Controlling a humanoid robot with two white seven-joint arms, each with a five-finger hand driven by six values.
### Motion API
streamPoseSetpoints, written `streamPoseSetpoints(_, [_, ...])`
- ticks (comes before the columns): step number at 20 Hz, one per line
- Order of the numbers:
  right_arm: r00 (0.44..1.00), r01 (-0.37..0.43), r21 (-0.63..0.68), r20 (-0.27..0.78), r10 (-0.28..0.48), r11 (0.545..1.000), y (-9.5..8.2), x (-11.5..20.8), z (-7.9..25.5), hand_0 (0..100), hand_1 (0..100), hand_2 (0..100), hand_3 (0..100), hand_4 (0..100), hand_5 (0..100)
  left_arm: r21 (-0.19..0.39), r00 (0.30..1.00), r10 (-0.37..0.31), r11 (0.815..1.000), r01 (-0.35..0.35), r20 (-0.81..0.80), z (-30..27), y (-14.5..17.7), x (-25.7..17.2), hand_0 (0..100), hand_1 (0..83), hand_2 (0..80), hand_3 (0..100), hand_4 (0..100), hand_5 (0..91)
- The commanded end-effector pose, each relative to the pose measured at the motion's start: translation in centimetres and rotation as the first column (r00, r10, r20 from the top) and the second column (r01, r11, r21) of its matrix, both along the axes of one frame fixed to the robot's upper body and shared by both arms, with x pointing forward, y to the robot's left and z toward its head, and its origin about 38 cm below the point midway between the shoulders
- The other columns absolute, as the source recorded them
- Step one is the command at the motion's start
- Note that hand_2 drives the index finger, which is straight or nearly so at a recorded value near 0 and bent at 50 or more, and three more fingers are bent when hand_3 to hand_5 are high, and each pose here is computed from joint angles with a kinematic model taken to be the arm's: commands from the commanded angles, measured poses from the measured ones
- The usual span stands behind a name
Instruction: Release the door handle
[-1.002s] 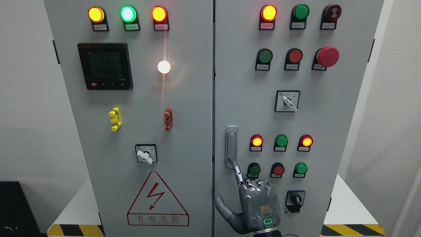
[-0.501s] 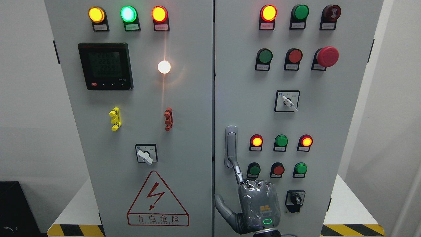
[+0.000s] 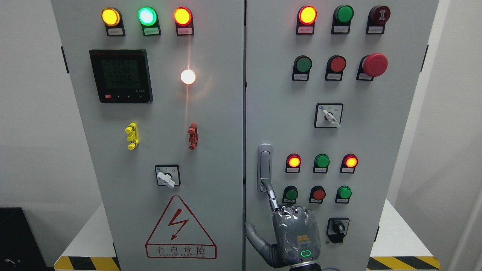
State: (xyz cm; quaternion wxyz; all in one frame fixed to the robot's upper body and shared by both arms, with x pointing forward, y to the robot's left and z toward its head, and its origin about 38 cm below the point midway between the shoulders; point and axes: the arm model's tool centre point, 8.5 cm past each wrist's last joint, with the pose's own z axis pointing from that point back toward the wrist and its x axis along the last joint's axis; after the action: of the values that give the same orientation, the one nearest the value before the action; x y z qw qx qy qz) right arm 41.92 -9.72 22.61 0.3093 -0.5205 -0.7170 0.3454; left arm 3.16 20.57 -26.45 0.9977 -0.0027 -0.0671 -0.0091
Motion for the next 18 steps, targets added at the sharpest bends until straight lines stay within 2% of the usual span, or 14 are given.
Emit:
streamPoseSetpoints(1, [1.0,-0.001,-0.001,-0.01,0.001,1.0,0.1,0.07,-0.24,31,20,9,100,100,100,0.0,1.0,0.002,1.0,-0.002,-0.016,-0.04,0.01,-1.08,12,55.6,0.0,0,0,0.0])
streamPoseSetpoints(18, [1.0,-0.004,-0.004,-0.017,0.004,1.0,0.38,0.06,-0.41,31,20,9,100,100,100,0.0,1.0,0.0,1.0,0.0,-0.016,-0.04,0.01,-1.08,12,55.6,0.0,0,0,0.0])
